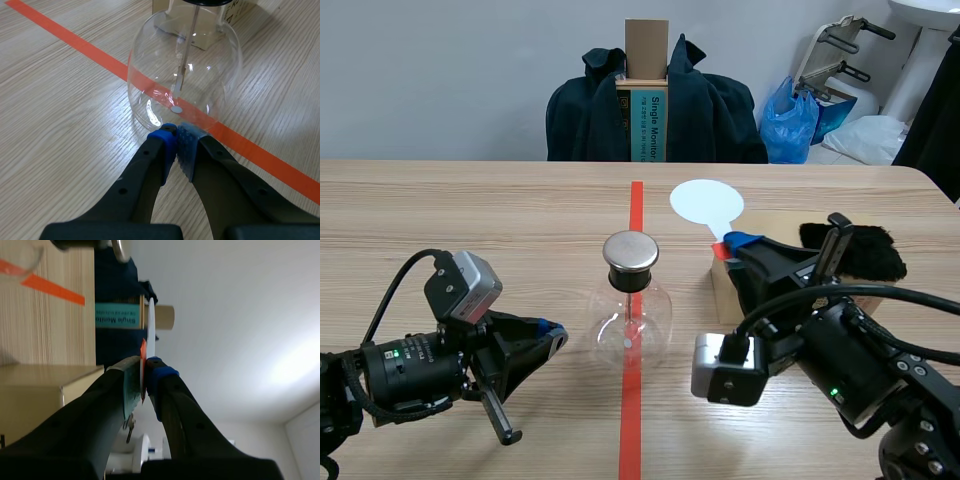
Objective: Do the electroscope experiment.
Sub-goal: 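Move the plate toward and away from the electroscope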
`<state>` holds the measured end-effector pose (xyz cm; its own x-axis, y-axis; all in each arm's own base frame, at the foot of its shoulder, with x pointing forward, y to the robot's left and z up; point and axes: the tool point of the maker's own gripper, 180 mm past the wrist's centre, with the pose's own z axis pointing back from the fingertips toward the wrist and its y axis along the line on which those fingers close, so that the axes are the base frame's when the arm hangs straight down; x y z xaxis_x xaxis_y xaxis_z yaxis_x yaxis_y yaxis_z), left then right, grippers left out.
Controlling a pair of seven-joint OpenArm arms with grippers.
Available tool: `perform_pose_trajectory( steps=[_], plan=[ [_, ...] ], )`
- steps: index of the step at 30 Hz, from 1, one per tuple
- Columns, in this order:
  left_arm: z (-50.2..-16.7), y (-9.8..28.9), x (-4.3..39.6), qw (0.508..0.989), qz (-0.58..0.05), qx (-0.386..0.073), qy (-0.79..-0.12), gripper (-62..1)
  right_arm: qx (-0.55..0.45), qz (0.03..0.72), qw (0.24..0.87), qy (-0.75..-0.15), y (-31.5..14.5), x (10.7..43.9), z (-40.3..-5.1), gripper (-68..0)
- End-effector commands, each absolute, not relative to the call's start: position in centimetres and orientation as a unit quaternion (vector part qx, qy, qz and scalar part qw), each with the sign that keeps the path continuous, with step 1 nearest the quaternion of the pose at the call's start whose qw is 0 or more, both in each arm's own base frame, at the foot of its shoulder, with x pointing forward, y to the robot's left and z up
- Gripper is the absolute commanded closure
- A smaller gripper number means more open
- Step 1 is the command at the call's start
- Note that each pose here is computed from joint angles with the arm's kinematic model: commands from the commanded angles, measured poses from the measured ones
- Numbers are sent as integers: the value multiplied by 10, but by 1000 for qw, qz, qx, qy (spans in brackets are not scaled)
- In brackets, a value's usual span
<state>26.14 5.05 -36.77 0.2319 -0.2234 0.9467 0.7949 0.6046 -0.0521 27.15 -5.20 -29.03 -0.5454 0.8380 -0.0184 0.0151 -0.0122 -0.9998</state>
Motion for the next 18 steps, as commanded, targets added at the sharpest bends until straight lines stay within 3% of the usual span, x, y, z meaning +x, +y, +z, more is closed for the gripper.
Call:
perform_pose_trajectory(
  steps=[1, 9, 18],
  plan=[
    [-356, 48, 266, 722, -340, -284, -531, -18, -364, 610, 327, -623, -59, 279, -280, -9],
    [-356, 48, 266, 722, -340, -284, -531, -19, -380, 600, 344, -613, -67, 284, -279, -9],
    [-356, 48, 266, 722, -340, -284, -531, -19, -333, 628, 296, -638, -44, 269, -280, -9]
  ],
)
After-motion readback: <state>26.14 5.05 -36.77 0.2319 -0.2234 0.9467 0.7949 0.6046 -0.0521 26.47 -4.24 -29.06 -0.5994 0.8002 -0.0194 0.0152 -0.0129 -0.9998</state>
